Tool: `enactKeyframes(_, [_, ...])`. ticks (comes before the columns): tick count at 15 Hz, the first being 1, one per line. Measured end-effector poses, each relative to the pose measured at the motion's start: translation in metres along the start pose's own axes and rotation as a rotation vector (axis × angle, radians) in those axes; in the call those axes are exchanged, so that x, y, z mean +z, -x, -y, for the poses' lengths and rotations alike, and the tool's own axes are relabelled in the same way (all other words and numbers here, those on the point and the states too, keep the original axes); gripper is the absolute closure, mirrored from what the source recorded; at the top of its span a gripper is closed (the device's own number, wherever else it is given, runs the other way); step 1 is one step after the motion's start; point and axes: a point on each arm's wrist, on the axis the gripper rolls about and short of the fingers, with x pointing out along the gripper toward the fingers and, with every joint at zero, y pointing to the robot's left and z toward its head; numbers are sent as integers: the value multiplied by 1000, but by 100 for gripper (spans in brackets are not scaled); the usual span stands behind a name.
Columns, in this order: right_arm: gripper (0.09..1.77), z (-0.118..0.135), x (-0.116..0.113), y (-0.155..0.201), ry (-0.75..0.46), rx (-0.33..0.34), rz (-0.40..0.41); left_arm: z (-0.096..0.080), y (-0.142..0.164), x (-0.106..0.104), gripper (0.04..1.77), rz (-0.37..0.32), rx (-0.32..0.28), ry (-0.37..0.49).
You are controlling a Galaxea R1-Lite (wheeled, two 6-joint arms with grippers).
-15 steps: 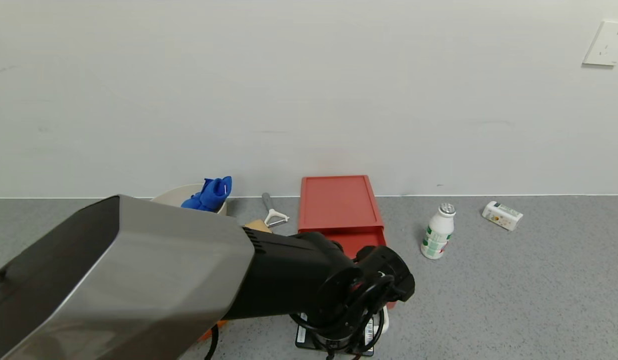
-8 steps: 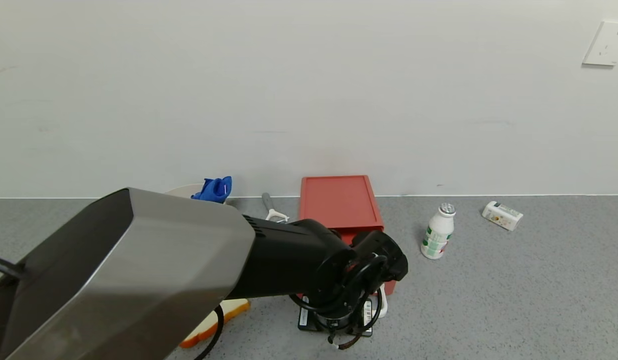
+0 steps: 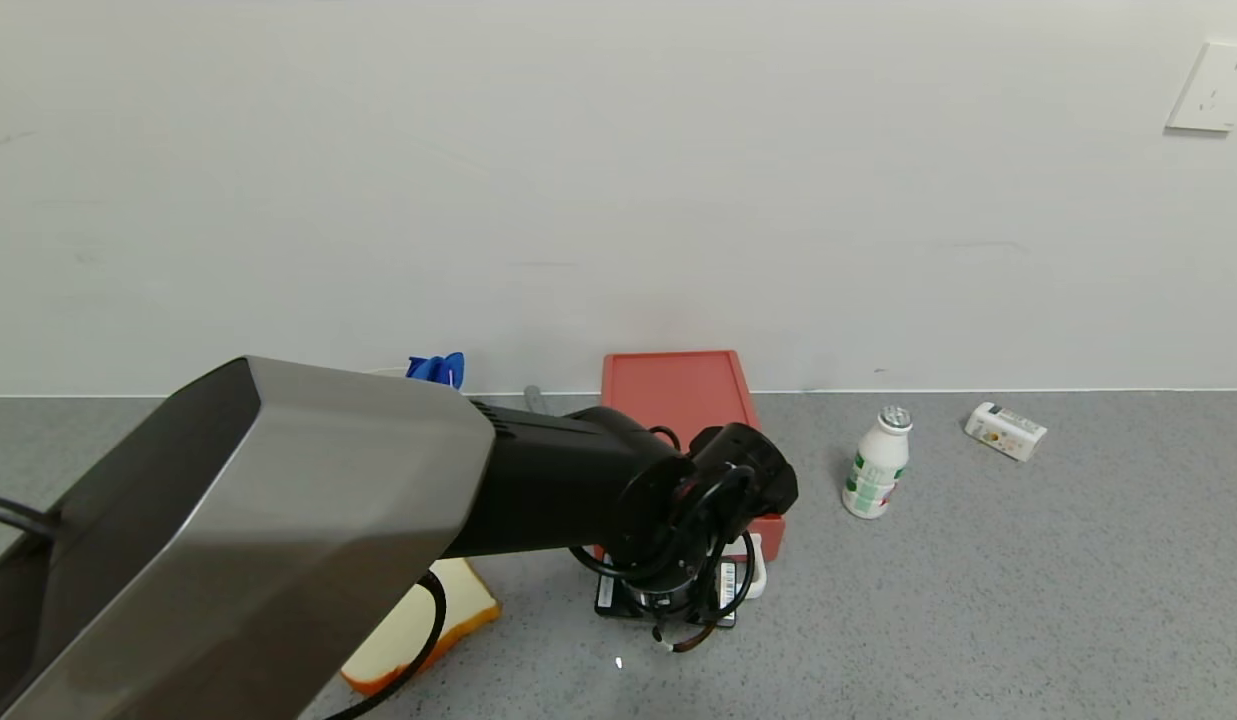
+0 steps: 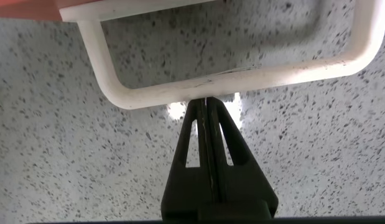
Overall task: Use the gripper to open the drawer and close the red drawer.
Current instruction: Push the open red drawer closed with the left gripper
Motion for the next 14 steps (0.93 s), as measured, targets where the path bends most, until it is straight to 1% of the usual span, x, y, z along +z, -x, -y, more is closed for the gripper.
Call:
enactKeyframes(5, [15,0,0,0,-1,-1,0,-4,-5,16,170,26,-5,4])
enactKeyframes(10, [15,0,0,0,-1,-2,0,-6,-9,24,170,36,-4,5])
enactKeyframes(14, [15,0,0,0,-1,-1,0,-8,-11,33,170,64,-17,-3])
